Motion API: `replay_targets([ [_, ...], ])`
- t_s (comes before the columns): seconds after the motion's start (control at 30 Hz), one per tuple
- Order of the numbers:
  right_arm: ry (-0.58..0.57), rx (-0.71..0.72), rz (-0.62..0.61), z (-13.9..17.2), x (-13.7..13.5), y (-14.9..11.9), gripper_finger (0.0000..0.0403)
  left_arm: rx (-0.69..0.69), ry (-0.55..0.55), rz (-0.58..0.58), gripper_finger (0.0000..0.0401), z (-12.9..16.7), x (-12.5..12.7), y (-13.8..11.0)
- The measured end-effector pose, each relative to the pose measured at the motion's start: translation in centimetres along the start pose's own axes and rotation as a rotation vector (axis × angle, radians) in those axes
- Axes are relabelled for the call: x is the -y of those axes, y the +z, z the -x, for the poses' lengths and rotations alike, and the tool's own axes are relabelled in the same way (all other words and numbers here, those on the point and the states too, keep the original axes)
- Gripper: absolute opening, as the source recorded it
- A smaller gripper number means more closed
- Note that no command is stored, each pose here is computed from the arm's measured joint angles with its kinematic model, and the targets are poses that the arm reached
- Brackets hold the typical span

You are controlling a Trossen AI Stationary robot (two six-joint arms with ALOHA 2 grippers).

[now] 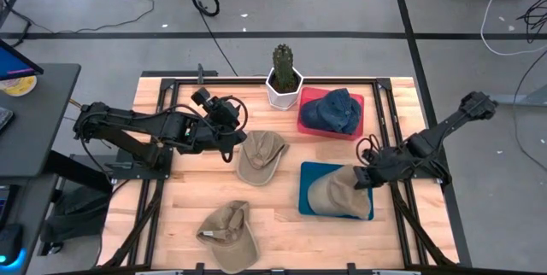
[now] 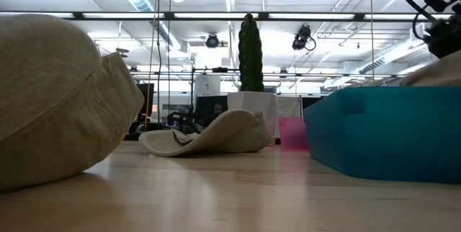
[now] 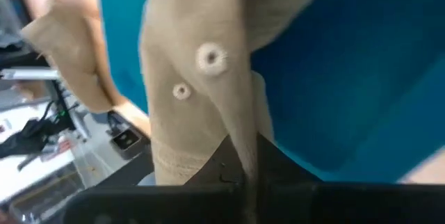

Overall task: Pick & Place hat
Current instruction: Put the top brown cap into the blue bin

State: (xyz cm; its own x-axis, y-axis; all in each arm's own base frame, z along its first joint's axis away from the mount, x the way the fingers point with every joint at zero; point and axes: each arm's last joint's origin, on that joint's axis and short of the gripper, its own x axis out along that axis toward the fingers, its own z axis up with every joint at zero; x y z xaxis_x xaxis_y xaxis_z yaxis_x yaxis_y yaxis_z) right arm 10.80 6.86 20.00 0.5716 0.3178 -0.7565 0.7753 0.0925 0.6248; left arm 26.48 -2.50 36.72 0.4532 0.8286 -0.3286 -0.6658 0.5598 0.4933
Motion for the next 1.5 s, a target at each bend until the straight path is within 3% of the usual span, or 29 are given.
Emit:
replay_targets([
  [0.3,0.021,0.080,-0.145,0.04,0.27,-0.19,0.0000,0.000,0.000,0.012,0.0169,0.00,0.00,0.00],
  [0.5,0.025,0.081,-0.144,0.06,0.32,-0.35,0.0000,0.000,0.000,0.017,0.0169,0.00,0.00,-0.01],
  [0.77,0.084,0.227,0.031,0.13,0.10,-0.01,0.0000,0.000,0.000,0.017,0.0169,0.00,0.00,-0.01],
  [0.93,0.091,0.199,0.169,0.12,-0.15,-0.22,0.0000,0.000,0.000,0.016,0.0169,0.00,0.00,-0.01],
  [1.0,0.081,0.173,0.173,0.11,-0.11,-0.29,0.0000,0.000,0.000,0.017,0.0169,0.00,0.00,0.00],
  [1.5,0.011,0.065,-0.149,0.07,0.50,-0.63,0.0000,0.000,0.000,0.025,0.0169,0.00,0.00,-0.01],
])
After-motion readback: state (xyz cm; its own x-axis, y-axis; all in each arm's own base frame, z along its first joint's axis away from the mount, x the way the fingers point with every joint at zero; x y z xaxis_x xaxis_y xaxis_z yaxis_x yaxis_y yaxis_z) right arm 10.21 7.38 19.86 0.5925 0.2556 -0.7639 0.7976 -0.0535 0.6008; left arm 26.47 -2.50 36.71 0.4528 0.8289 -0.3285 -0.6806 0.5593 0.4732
